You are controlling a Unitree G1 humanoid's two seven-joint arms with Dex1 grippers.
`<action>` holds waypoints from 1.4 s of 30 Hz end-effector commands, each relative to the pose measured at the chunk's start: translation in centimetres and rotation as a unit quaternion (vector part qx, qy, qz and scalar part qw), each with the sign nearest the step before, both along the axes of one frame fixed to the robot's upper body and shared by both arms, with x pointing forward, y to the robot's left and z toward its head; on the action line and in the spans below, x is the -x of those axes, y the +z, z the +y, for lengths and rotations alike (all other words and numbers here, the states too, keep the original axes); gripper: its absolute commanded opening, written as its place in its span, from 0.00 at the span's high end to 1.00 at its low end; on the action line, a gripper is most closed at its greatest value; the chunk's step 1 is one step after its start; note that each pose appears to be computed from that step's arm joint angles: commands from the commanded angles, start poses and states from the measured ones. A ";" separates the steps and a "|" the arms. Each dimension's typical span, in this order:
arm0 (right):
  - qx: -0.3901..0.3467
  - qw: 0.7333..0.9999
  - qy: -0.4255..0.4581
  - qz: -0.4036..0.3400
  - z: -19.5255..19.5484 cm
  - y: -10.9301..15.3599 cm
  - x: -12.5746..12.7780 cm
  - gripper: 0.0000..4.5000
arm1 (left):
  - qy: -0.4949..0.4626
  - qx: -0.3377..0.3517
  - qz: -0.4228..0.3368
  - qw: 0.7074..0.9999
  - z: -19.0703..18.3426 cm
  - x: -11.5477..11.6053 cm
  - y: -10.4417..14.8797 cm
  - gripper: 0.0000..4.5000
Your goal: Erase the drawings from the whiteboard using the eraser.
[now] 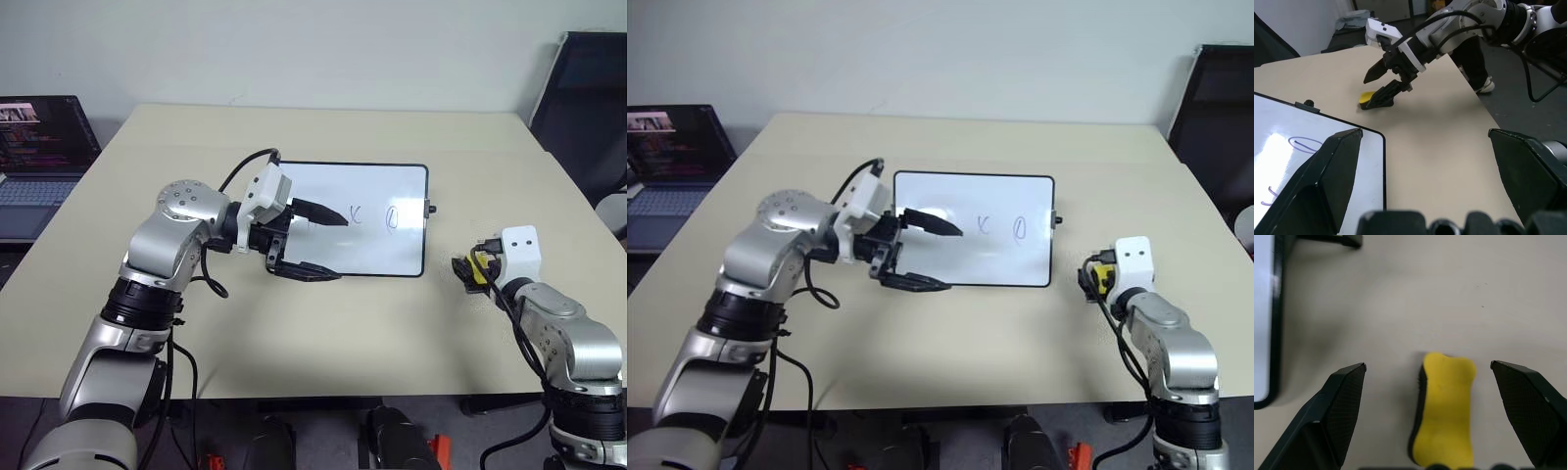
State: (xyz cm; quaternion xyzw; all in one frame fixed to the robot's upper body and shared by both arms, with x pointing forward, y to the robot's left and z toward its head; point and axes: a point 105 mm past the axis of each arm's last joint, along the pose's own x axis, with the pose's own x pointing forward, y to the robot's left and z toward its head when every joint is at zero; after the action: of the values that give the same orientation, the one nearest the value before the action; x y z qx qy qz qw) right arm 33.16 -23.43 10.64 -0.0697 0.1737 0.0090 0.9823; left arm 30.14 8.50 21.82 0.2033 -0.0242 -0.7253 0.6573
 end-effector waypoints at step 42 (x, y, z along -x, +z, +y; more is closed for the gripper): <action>0.092 0.953 0.202 -0.205 10.2 7.3 -1.9 0.74 | 0.217 0.033 -0.005 0.976 2.1 -1.3 -2.0 0.00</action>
State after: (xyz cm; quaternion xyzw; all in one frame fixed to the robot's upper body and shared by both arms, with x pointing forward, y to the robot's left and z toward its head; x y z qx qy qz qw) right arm 34.52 -13.64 17.35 -0.1807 -0.0319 0.1762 0.9671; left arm 31.73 10.74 18.96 0.1730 0.0036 -0.5555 0.8133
